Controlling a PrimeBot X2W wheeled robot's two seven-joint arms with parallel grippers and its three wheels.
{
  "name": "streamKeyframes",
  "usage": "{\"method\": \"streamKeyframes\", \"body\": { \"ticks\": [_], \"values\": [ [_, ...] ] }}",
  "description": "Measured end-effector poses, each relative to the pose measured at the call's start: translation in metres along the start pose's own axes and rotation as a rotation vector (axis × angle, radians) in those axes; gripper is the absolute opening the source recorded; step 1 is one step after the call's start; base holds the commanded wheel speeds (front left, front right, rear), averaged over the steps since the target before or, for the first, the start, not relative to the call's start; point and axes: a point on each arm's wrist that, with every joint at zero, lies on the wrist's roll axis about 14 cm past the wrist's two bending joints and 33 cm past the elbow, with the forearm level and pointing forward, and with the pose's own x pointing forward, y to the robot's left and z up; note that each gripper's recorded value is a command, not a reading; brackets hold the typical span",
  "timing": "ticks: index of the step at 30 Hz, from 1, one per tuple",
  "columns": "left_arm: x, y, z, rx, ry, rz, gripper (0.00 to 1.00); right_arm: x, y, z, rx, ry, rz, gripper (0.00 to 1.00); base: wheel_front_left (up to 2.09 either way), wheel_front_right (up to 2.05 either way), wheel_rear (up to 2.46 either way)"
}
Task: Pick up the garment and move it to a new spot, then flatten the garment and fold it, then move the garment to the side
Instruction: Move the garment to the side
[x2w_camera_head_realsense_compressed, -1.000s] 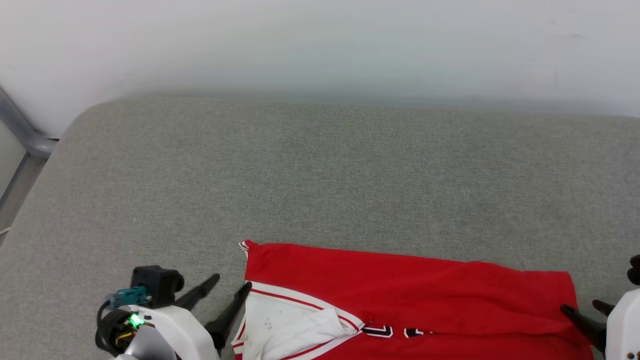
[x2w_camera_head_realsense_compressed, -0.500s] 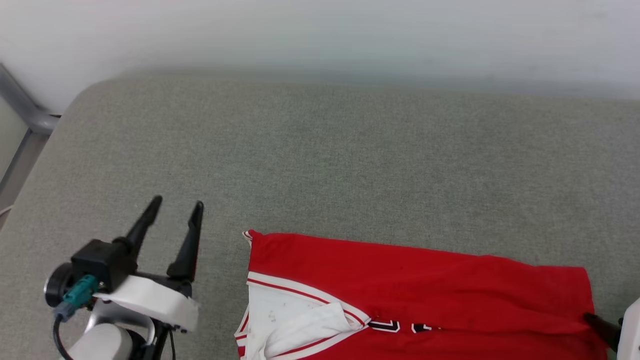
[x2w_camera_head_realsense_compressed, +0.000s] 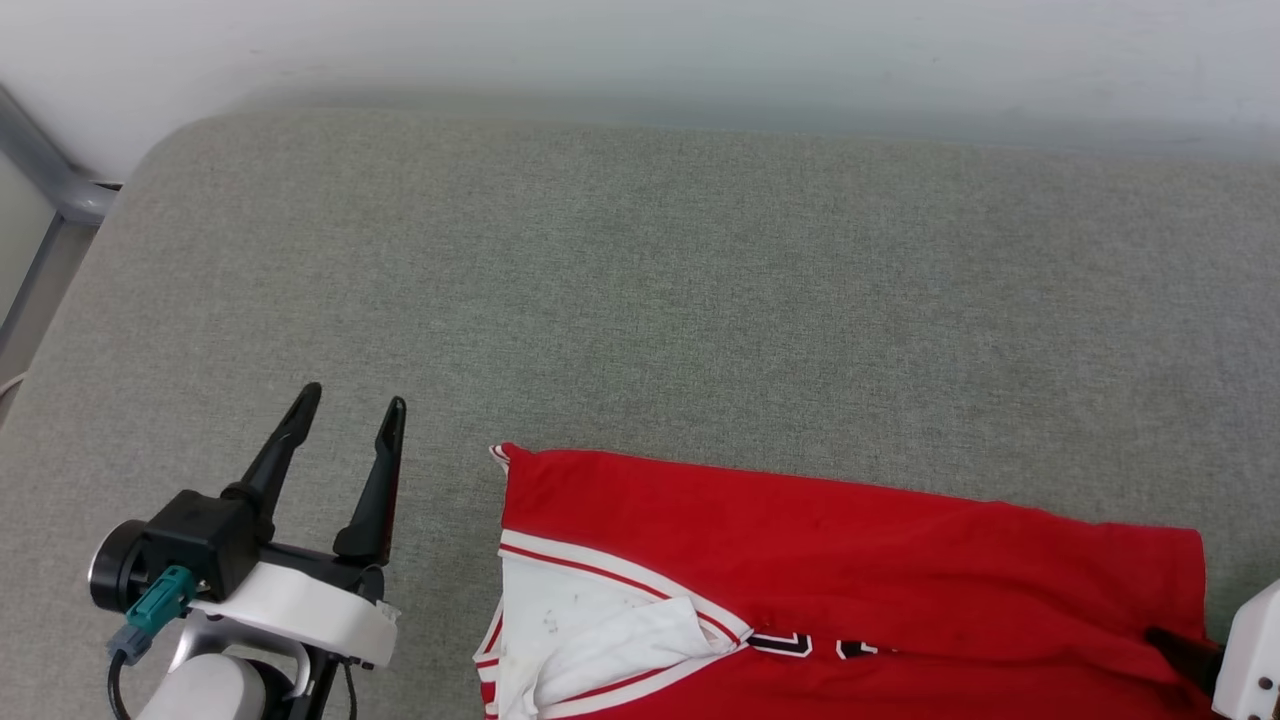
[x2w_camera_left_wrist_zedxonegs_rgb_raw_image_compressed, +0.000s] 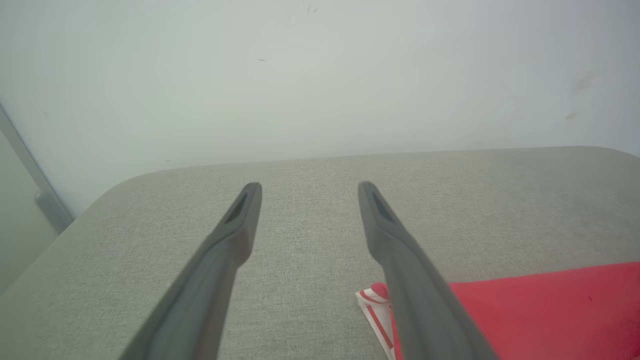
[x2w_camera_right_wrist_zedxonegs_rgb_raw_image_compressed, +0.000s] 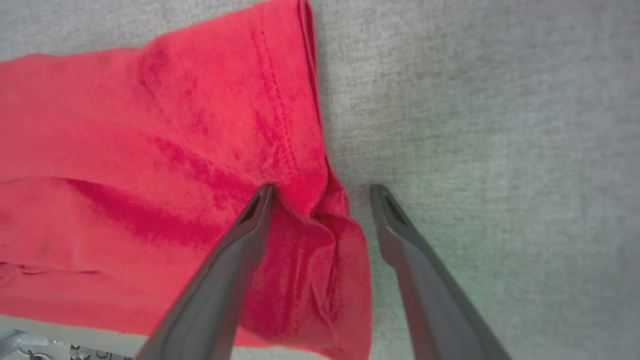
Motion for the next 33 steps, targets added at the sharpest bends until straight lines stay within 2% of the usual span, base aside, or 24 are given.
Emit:
{"method": "streamKeyframes", "body": {
  "ticks": [17, 18, 20, 27, 33],
  "values": [
    [-0.006, -0.006, -0.004, -0.019, -0.003, -0.020, 1.00, 0.004, 0.037, -0.009, -0.030, -0.006, 0.116, 0.98, 0.00, 0.00, 0.00],
    [-0.007, -0.006, -0.004, -0.021, -0.003, -0.019, 1.00, 0.004, 0.038, -0.009, -0.030, -0.008, 0.121, 0.53, 0.00, 0.00, 0.00],
    [-0.008, -0.007, -0.005, -0.020, -0.002, -0.023, 1.00, 0.004, 0.039, -0.009, -0.034, -0.010, 0.123, 0.00, 0.00, 0.00, 0.00],
    [-0.009, -0.006, -0.004, -0.026, -0.006, -0.016, 1.00, 0.003, 0.033, -0.008, -0.059, -0.034, 0.105, 0.00, 0.00, 0.00, 0.00],
    [-0.010, -0.006, -0.005, -0.030, -0.006, -0.014, 1.00, -0.005, 0.006, 0.006, -0.064, -0.098, 0.033, 0.00, 0.00, 0.00, 0.00]
  ]
}}
